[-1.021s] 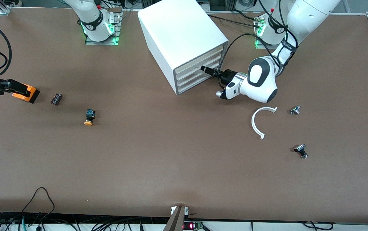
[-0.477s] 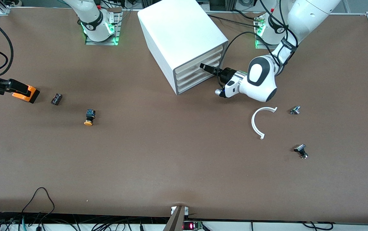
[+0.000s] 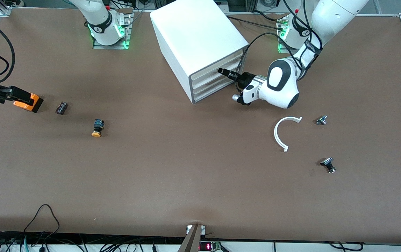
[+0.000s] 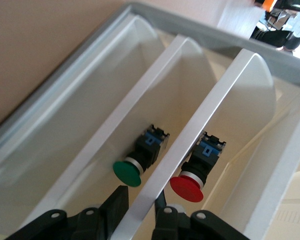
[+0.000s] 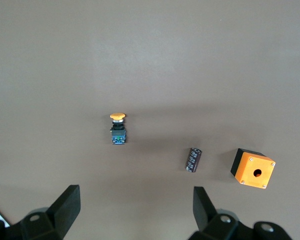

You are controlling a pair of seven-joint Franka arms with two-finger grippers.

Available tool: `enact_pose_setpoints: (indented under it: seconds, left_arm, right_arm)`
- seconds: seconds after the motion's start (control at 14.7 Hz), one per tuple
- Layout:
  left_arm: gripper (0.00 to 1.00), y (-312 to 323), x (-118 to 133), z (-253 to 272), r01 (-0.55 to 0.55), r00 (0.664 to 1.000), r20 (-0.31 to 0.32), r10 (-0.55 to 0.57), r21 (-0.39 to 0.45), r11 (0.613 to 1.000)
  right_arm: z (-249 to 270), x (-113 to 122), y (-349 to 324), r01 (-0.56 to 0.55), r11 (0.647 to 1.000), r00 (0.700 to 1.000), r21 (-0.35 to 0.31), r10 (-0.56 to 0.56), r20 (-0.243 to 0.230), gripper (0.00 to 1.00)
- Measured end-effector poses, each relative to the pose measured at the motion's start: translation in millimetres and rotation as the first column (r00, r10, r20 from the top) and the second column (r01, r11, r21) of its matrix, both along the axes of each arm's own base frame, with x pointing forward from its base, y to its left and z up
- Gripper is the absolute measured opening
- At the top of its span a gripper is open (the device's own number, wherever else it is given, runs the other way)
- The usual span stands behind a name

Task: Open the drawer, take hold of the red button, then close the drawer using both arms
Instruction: 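Pull the drawer out of the cabinet with the left gripper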

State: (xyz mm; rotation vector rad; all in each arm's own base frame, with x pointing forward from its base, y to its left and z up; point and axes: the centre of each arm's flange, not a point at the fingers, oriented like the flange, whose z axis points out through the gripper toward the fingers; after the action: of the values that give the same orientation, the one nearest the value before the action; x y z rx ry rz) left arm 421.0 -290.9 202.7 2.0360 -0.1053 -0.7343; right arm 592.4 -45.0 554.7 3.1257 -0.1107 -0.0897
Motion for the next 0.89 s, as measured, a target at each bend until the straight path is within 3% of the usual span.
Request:
enact_pose_setpoints:
  seconds: [0.14, 0.34, 0.54, 0.89]
  left_arm:
    - [0.28, 25.7, 23.8, 4.8, -0.042, 0.996, 0.074, 0.041, 0.012, 0.999]
    - [0.28, 92.3, 82.8, 20.1, -0.096, 0.966, 0.247, 0.082, 0.044, 0.994]
    - [0.22, 119.7, 104.7, 23.8, -0.127, 0.951, 0.291, 0.107, 0.050, 0.991]
    - [0.64, 126.8, 116.1, 26.7, -0.162, 0.924, 0.363, 0.118, 0.093, 0.982]
  right_arm:
    - [0.2, 0.0, 1.3, -0.002, 1.000, 1.000, 0.000, 0.002, 0.000, 1.00]
    - [0.3, 0.0, 1.9, -0.004, 1.000, 1.000, 0.000, 0.004, 0.001, 1.00]
    - [0.5, 0.0, 2.6, -0.005, 1.000, 1.000, 0.000, 0.005, 0.001, 1.00]
    - [0.7, 0.4, 6.8, -0.012, 1.000, 1.000, 0.001, 0.012, 0.002, 1.00]
